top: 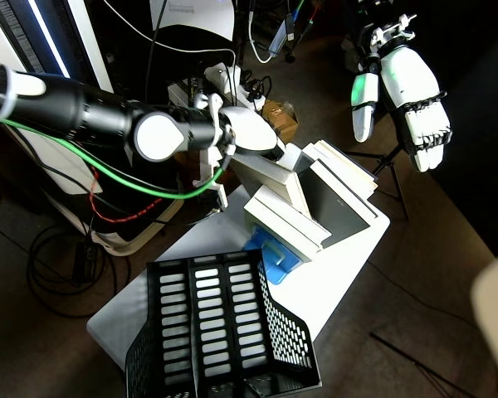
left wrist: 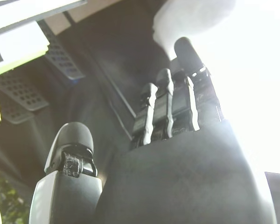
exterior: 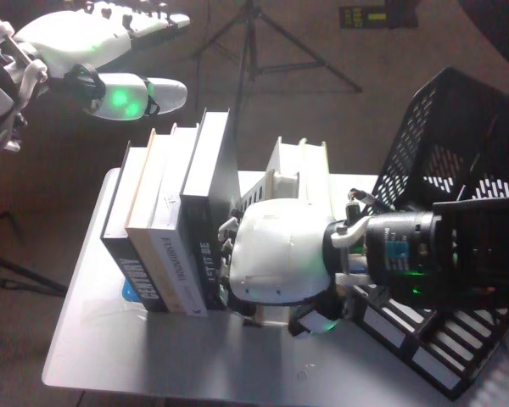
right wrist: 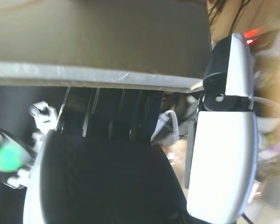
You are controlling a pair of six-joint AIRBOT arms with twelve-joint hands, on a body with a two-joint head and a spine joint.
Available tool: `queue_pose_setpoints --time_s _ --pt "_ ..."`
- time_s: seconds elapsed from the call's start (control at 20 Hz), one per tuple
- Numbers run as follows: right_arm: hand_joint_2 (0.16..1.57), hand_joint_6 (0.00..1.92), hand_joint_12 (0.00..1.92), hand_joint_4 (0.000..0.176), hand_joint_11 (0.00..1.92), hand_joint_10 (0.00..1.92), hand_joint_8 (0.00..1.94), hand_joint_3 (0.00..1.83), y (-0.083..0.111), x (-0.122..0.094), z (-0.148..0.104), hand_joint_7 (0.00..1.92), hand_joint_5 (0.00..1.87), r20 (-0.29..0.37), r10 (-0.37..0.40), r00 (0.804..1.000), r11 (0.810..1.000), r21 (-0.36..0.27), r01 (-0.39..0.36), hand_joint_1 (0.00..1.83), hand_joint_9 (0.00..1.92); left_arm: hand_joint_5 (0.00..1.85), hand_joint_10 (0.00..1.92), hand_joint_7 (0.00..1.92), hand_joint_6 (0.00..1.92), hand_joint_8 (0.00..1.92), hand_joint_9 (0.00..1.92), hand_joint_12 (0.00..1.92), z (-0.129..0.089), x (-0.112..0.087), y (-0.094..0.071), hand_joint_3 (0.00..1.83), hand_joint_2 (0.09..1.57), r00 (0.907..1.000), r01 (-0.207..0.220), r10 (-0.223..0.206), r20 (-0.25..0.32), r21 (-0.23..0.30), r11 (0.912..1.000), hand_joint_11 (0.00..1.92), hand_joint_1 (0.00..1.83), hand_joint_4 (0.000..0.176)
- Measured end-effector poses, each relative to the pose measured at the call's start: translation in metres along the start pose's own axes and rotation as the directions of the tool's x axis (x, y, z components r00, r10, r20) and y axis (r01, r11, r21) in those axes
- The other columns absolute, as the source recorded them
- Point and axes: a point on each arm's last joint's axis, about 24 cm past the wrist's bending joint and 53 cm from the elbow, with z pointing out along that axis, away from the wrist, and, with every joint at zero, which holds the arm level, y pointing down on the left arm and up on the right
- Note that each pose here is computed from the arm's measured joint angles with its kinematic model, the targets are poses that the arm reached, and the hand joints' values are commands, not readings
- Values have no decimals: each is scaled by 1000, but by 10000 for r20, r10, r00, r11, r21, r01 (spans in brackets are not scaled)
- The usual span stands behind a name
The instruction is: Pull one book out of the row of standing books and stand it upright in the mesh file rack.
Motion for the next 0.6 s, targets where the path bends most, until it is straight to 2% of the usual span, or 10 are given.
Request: queue_pose_setpoints --time_s 0.05,0.1,0.15,0.2,0.25,0.3,0.4,0.45,0.5,0.6 --pt "1113 927 1729 0 585 1318 912 0 3 -3 -5 1097 935 4 -558 9984 9984 -131 558 1383 838 35 33 6 42 1 0 384 0 2 0 7 1406 10000 7 -7 -35 1 10000 0 16 122" --pt "1105 879 1735 0 622 1334 895 0 4 -10 -9 1080 948 59 -1097 9939 9937 -216 1098 1386 882 20 6 0 36 0 0 76 -1 4 2 0 1388 10000 8 -8 -73 -34 10000 0 2 129" --pt "1123 920 1737 0 664 1385 1023 5 5 -16 -12 1011 910 158 -1402 9900 9897 -255 1405 1378 852 38 0 0 43 0 0 14 -2 5 4 2 1390 9999 71 -72 -90 -94 9999 0 8 133" --pt "1138 995 1745 0 607 1388 1081 5 4 -25 -16 995 870 290 -1875 9818 9816 -299 1884 1373 816 44 0 0 42 0 0 2 -3 10 7 8 1408 9997 150 -154 -185 -210 9997 0 53 114" --pt "1140 1020 1738 0 590 1386 1070 3 5 -30 -20 999 856 348 -2175 9754 9752 -331 2186 1372 819 48 0 0 40 0 0 0 -3 11 8 6 1406 9996 145 -150 -221 -231 9996 0 45 126" --pt "1132 934 1720 0 676 1395 1034 0 7 -34 -24 1010 890 408 -2628 9640 9635 -424 2644 1376 847 47 0 0 39 0 0 12 -3 13 8 5 1404 9996 144 -150 -256 -244 9996 24 36 118" --pt "1177 984 1846 0 772 1557 1238 6 12 -42 -29 898 816 548 -3342 9409 9397 -568 3371 1362 764 2 0 0 4 0 0 0 -3 12 7 6 1408 9995 213 -218 -231 -240 9995 0 17 147" --pt "1190 942 1906 0 806 1619 1328 7 14 -47 -33 869 806 631 -3747 9250 9235 -633 3784 1361 762 0 0 0 0 0 0 0 -3 13 7 6 1408 9994 226 -232 -240 -240 9995 0 15 132" --pt "1228 1069 1918 0 774 1674 1422 8 13 -54 -39 793 724 730 -4072 9104 9091 -628 4117 1346 691 0 0 0 0 0 0 0 -3 14 6 6 1409 9994 222 -228 -262 -229 9995 0 17 119" --pt "1198 1148 1818 0 665 1548 1230 0 10 -68 -49 850 761 876 -4961 8638 8634 -552 5014 1355 769 8 0 0 3 0 0 0 -3 14 6 3 1410 9993 240 -246 -272 -228 9995 0 62 95"
